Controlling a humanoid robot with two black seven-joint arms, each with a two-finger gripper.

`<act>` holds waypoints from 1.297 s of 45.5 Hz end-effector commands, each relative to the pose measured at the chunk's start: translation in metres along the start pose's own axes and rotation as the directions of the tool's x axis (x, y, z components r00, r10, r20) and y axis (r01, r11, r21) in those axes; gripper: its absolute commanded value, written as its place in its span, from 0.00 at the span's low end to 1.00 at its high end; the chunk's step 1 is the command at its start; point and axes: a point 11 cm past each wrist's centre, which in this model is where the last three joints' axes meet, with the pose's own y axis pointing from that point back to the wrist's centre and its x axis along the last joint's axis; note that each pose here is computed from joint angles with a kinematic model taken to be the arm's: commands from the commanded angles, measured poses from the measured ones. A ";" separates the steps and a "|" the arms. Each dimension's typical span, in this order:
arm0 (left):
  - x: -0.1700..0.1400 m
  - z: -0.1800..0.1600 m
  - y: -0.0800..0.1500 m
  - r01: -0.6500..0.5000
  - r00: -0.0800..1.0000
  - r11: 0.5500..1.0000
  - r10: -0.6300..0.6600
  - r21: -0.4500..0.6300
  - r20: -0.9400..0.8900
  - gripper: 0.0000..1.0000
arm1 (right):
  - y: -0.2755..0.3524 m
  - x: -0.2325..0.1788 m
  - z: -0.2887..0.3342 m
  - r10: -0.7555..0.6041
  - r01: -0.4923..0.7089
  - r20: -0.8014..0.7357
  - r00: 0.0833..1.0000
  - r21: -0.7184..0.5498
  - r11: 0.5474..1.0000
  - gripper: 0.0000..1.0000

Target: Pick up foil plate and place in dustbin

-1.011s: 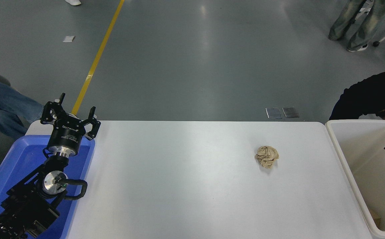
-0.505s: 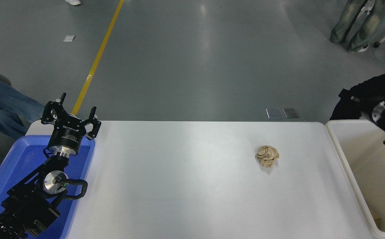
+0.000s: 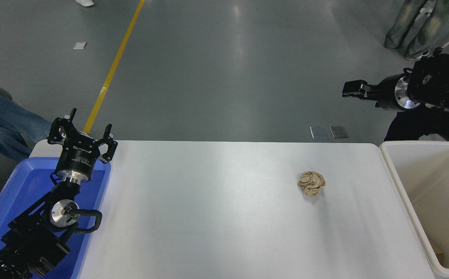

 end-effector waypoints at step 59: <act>0.001 0.001 0.000 -0.004 1.000 1.000 0.004 -0.005 0.000 0.98 | 0.128 -0.034 -0.113 -0.332 0.352 -0.202 0.921 0.072 0.933 1.00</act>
